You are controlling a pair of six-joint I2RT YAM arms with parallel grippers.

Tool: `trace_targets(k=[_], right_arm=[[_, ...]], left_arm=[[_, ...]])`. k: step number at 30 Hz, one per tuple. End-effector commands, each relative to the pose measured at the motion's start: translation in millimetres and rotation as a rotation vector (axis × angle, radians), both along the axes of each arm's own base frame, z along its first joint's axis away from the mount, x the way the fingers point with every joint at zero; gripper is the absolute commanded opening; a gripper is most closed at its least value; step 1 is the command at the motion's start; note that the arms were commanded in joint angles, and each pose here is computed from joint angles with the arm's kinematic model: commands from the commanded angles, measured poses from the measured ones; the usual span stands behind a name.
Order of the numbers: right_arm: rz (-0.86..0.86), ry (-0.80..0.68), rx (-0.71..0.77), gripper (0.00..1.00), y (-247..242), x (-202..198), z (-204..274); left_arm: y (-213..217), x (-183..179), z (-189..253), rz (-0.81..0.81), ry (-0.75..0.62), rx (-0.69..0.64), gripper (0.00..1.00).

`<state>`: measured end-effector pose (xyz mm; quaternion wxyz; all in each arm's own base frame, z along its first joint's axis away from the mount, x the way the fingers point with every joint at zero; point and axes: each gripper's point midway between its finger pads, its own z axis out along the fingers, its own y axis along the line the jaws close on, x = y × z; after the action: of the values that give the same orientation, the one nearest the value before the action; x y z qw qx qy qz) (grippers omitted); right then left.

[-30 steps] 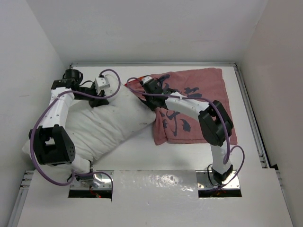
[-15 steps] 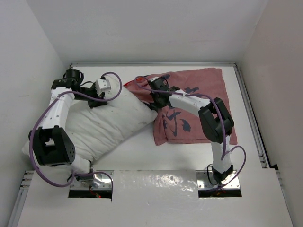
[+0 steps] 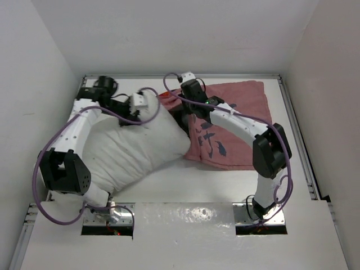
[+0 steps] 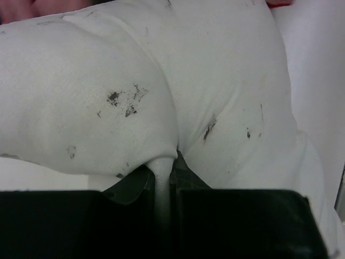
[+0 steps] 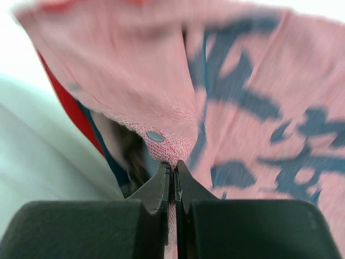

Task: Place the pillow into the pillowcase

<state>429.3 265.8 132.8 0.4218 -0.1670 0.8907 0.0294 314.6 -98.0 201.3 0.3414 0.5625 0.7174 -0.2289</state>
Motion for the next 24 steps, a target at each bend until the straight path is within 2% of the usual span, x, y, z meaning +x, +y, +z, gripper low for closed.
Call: trace_targets(k=[1, 5, 8, 12, 15, 16, 17, 20, 24], right_arm=[[-0.031, -0.258, 0.161, 0.00, 18, 36, 98], [0.032, -0.268, 0.202, 0.00, 32, 37, 115], [0.108, -0.255, 0.247, 0.00, 42, 27, 122], [0.232, -0.232, 0.294, 0.00, 51, 1, 124], [0.348, -0.198, 0.319, 0.00, 54, -29, 122], [0.394, -0.158, 0.308, 0.00, 50, -47, 106], [0.401, -0.179, 0.310, 0.00, 48, -49, 115], [0.420, -0.136, 0.248, 0.00, 31, -69, 101], [0.483, -0.020, 0.103, 0.00, 4, -100, 65]], left_arm=[[-70, -65, -1, -0.224, 0.160, -0.011, 0.00], [-106, -92, -19, -0.352, 0.279, -0.060, 0.00], [-116, -89, -25, -0.370, 0.302, -0.082, 0.00], [-130, -63, -28, -0.324, 0.291, -0.121, 0.00], [-140, -37, -23, -0.267, 0.242, -0.147, 0.00], [-142, -23, -24, -0.223, 0.221, -0.148, 0.00], [-142, -16, -21, -0.205, 0.208, -0.154, 0.00], [-131, 11, -14, -0.117, 0.190, -0.193, 0.00], [-103, 41, -16, -0.009, 0.169, -0.175, 0.00]])
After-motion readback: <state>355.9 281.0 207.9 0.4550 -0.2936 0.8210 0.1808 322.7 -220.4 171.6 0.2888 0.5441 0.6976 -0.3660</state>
